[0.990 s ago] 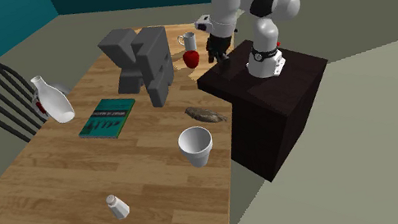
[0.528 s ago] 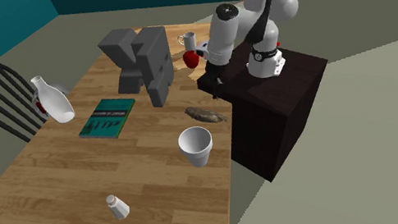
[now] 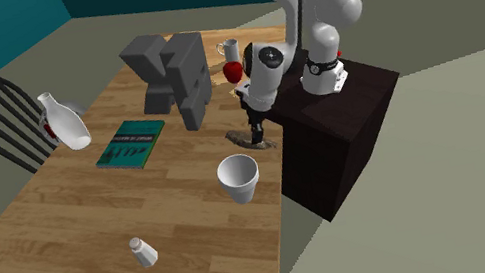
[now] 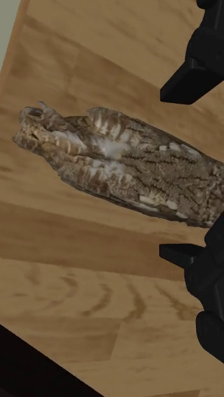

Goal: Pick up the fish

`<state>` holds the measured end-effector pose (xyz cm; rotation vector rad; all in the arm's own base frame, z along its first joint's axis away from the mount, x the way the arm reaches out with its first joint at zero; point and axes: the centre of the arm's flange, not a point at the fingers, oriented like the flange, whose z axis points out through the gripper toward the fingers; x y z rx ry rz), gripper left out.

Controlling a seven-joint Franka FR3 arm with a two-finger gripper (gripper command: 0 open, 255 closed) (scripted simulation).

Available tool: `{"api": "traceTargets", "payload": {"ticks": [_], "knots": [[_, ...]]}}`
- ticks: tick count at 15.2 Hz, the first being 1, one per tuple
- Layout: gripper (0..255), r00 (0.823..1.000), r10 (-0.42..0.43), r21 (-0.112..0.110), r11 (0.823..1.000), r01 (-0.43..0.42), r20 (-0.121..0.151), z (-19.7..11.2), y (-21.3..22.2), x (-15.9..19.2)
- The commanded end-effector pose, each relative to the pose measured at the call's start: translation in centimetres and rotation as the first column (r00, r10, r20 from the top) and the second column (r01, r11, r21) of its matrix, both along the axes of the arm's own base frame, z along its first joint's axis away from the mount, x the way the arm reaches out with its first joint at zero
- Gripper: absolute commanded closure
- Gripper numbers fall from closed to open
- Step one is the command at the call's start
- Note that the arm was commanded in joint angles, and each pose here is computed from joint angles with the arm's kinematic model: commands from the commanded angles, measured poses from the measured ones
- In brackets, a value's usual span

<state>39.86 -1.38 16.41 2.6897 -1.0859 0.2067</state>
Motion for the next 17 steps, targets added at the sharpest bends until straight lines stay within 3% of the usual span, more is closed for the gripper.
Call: {"api": "traceTargets", "payload": {"ticks": [1,9,10,17], "knots": [[0,1.000,-0.014,-0.005,1.000,0.014,0.007,-1.4,-0.1,0.2],[0,1.000,-0.014,-0.005,1.000,0.014,0.007,-4.9,-0.1,0.2],[255,1.000,-0.014,-0.006,1.000,0.014,0.007,-4.9,-0.1,0.3],[255,1.000,-0.014,-0.006,1.000,0.014,0.007,-4.9,-0.1,0.3]]}}
